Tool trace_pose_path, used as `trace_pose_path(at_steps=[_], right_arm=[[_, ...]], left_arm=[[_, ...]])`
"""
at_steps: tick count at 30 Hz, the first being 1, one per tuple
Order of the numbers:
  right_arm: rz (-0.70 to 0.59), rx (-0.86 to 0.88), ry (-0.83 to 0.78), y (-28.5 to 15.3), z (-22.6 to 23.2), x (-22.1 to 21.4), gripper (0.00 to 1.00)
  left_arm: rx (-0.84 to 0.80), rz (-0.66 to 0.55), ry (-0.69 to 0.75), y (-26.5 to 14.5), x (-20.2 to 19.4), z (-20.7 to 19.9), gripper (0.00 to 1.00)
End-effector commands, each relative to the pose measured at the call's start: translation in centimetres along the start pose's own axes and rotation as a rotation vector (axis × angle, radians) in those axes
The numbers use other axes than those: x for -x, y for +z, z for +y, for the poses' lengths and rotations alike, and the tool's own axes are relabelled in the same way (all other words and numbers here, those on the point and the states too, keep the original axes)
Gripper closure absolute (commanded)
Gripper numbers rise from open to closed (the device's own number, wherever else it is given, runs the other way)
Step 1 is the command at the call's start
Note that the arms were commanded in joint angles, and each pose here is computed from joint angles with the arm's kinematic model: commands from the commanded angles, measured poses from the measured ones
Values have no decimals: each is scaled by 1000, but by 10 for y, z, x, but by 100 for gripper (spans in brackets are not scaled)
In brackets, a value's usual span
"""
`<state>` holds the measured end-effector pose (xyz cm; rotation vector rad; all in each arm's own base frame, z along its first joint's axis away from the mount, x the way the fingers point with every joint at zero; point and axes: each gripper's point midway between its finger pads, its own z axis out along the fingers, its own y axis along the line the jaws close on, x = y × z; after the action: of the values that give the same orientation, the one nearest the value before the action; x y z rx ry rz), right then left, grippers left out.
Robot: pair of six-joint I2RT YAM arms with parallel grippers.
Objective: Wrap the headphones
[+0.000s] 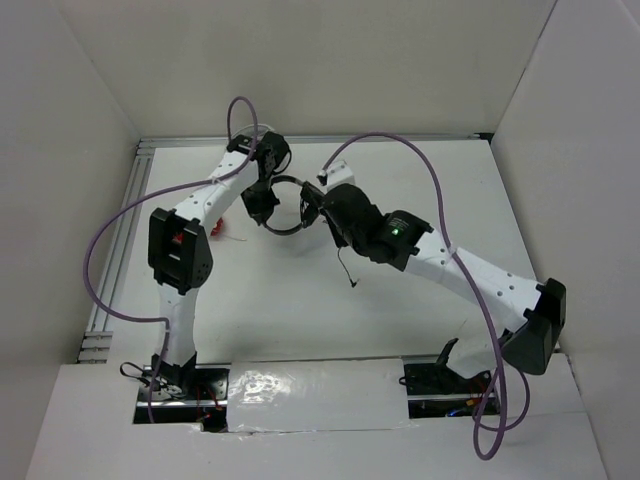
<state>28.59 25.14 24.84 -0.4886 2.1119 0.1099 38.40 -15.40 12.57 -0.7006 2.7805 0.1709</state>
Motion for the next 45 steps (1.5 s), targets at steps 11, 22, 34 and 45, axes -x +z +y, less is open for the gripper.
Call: trace_pose_path(at_steps=[11, 22, 34, 45], right_arm=[[14, 245, 33, 22, 84, 12, 100], [47, 463, 71, 39, 120, -60, 94], [-6, 443, 175, 69, 91, -89, 90], [-195, 452, 113, 52, 68, -87, 82]], left_arm=[[-108, -75, -171, -34, 22, 9, 100], [-608, -121, -95, -101, 31, -16, 100], [-956, -252, 1, -200, 18, 9, 100], [-1007, -303, 32, -225, 15, 25, 100]])
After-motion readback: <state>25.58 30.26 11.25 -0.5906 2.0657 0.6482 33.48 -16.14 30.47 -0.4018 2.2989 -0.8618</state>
